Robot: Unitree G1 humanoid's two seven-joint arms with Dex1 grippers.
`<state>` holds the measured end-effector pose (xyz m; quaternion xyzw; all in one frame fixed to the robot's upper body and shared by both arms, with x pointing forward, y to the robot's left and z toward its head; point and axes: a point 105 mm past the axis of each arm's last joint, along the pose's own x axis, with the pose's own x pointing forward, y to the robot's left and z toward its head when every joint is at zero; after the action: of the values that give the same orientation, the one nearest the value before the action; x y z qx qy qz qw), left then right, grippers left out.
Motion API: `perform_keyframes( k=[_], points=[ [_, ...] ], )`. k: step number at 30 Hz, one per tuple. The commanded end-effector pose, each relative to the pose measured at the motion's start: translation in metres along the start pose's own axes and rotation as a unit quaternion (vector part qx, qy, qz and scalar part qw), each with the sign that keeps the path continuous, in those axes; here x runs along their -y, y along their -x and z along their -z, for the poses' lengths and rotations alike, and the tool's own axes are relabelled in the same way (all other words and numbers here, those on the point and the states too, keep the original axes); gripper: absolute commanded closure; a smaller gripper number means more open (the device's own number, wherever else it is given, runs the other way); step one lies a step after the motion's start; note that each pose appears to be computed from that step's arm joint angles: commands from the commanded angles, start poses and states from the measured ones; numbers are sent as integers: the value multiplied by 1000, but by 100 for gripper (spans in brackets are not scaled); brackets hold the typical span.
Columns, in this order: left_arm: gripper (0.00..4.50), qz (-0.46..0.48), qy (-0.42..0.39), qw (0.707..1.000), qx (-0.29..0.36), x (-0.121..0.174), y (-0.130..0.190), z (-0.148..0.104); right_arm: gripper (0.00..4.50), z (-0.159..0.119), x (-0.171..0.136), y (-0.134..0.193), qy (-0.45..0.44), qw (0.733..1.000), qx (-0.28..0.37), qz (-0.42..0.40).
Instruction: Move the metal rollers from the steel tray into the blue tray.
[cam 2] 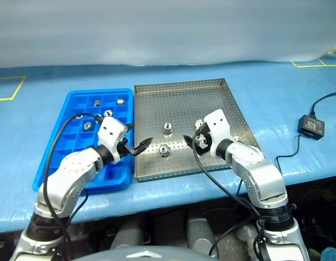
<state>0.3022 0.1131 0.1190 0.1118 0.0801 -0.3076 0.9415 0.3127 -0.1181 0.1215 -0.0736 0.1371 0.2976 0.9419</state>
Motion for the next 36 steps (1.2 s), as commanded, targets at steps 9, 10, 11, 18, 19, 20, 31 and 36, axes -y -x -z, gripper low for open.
perform_keyframes(
  k=[9, 10, 11, 18, 19, 20, 31, 36],
  points=[
    [23, -2, -9, 1000, 19, 0, 2, -9, 0, -13, -3, 4, 33, 999, 31, -12],
    [23, -2, -9, 1000, 19, 0, 2, -9, 0, -13, -4, 4, 30, 999, 33, -15],
    [23, -2, -10, 1000, 18, 0, 2, -9, 0, -13, -4, 4, 28, 999, 33, -17],
    [23, 0, -10, 1000, 18, 1, 2, -9, 0, -8, -11, 6, 33, 998, 19, -41],
    [23, 1, -9, 1000, 18, 1, 2, -9, 0, -8, -12, 6, 34, 998, 18, -45],
    [23, 1, -9, 1000, 18, 1, 1, -9, 0, -8, -13, 6, 35, 998, 18, -48],
    [23, 29, -10, 1000, 8, 9, -4, -7, 0, -4, -26, 11, 43, 996, 18, -76],
    [23, 67, -13, 998, -8, 21, -12, -3, 0, -2, -28, 12, 40, 997, 19, -70]
  ],
)
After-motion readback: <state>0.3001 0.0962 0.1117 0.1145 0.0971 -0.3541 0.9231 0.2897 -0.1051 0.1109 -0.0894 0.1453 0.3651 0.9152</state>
